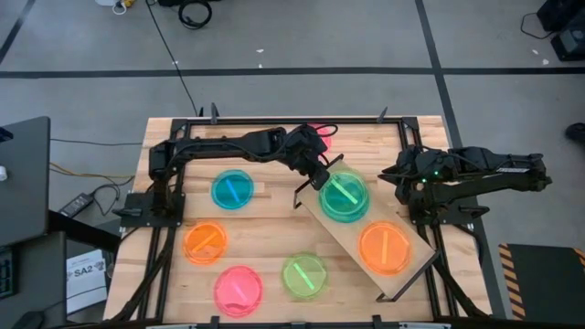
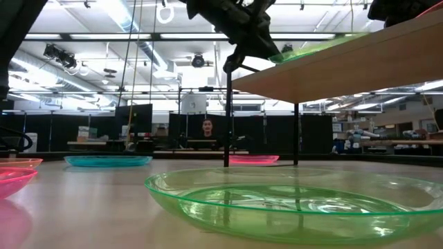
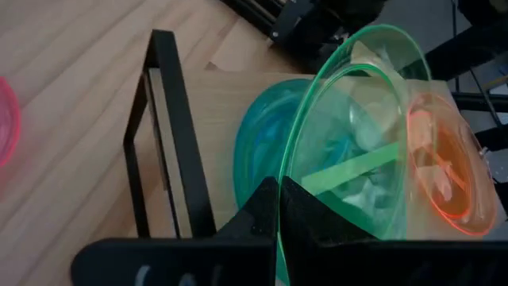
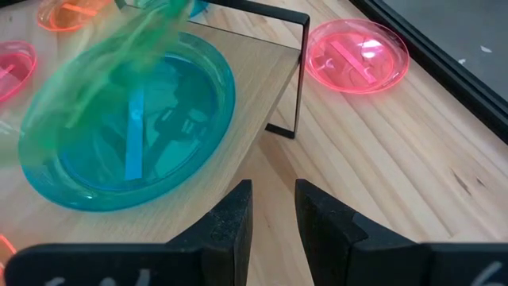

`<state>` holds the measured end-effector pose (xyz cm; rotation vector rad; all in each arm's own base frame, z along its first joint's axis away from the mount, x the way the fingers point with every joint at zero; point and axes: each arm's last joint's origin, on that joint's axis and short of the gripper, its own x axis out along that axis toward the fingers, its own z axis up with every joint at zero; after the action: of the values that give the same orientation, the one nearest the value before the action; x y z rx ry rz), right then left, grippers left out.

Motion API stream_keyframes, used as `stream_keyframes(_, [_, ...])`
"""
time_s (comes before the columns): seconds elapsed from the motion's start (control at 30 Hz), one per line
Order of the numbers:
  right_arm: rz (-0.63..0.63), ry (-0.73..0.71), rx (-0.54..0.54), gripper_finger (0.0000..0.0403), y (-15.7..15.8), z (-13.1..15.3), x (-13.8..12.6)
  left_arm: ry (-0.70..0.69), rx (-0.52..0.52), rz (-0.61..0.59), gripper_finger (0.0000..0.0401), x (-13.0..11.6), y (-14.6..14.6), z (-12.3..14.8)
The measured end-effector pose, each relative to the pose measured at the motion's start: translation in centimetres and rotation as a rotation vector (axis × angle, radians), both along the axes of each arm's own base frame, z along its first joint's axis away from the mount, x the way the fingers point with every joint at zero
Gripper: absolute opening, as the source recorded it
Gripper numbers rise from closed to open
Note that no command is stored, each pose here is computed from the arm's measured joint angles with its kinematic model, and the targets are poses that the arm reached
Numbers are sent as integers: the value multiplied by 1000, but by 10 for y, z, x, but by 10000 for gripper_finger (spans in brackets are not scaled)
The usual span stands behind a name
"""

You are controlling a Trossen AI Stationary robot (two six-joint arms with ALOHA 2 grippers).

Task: Place and stack plates onto a shelf
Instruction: Stack the top green plate on top of the blue plate on the shelf, then stack the bottom pink plate on top of the orange plate on the shelf

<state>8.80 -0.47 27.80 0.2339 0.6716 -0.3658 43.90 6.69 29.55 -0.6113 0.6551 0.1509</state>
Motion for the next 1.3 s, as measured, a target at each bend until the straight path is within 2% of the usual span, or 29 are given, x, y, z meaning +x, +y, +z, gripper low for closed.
stream_keyframes(0.67, [0, 0, 0, 104, 0, 0, 0, 2, 26, 23, 11, 0, -1, 0])
stream_keyframes(1.3, [0, 0, 0, 104, 0, 0, 0, 4, 36, 35, 88, 0, 0, 0])
